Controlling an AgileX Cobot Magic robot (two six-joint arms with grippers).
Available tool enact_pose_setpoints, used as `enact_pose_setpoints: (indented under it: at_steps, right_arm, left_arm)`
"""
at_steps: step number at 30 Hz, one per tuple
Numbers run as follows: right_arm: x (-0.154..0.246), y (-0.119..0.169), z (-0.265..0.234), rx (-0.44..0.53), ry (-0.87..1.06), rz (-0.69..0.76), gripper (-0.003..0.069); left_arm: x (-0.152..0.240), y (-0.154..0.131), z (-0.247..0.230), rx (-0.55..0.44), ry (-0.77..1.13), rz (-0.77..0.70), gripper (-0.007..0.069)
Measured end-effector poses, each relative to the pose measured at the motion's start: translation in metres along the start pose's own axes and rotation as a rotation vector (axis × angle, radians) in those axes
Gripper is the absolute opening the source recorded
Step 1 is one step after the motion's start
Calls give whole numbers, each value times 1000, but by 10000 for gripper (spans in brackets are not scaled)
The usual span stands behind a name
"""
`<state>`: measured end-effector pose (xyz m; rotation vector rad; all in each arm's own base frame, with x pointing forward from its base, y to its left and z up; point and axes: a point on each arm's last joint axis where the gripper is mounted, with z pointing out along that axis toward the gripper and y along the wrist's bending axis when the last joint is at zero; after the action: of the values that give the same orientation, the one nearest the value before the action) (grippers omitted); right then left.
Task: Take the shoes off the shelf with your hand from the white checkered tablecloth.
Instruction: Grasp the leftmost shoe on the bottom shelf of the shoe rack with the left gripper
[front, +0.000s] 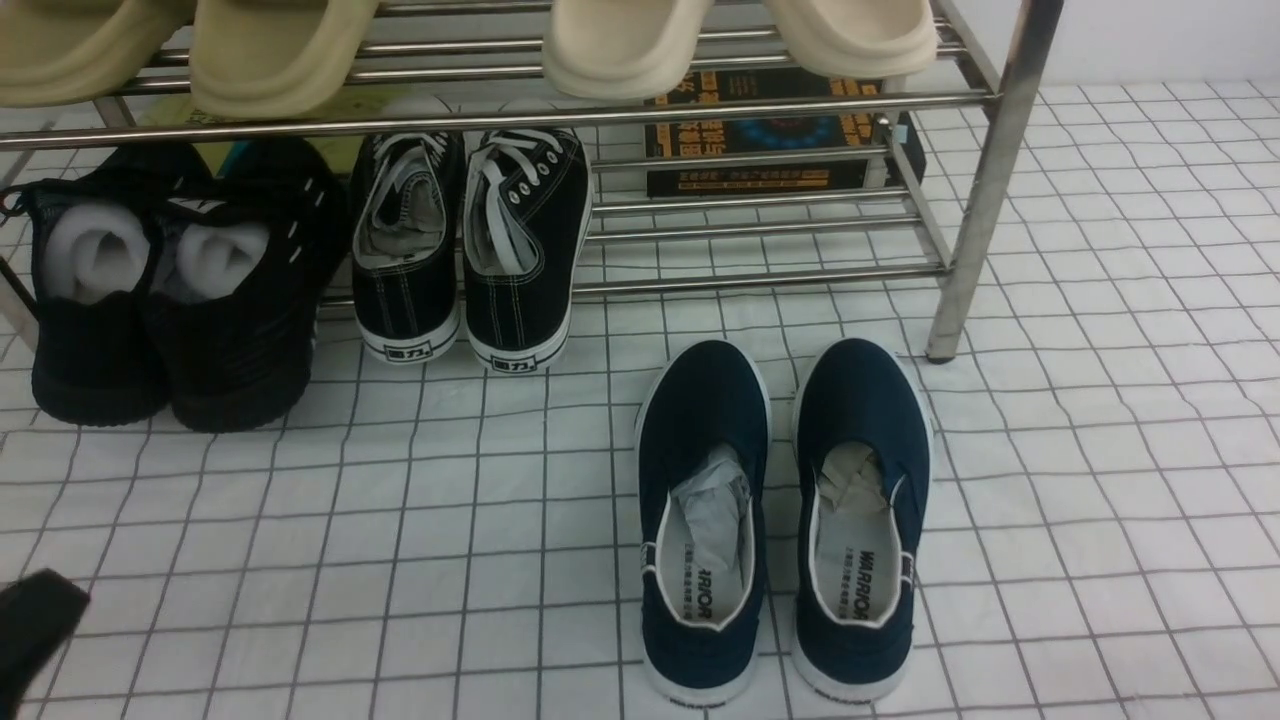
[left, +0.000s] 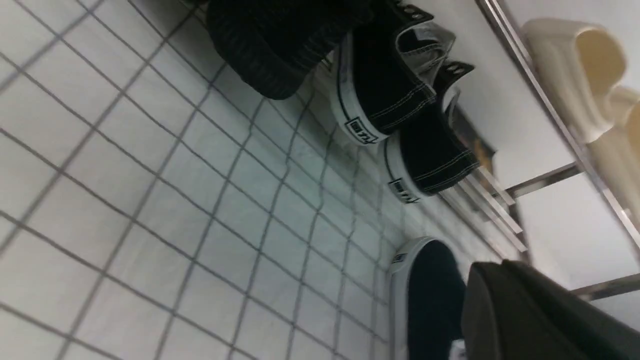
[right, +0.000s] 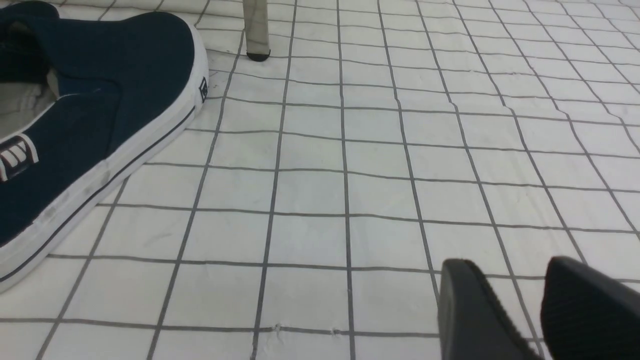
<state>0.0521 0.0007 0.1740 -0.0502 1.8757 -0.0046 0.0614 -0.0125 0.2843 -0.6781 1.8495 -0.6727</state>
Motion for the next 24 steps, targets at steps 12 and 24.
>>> enact_pose_setpoints:
  at_steps: [12, 24]
  right_arm:
    - [0, 0, 0, 0, 0, 0, 238]
    - [0, 0, 0, 0, 0, 0, 239]
  left_arm:
    - [-111, -73, 91, -497, 329, 343, 2]
    - [-178, -51, 153, -632, 284, 91, 9]
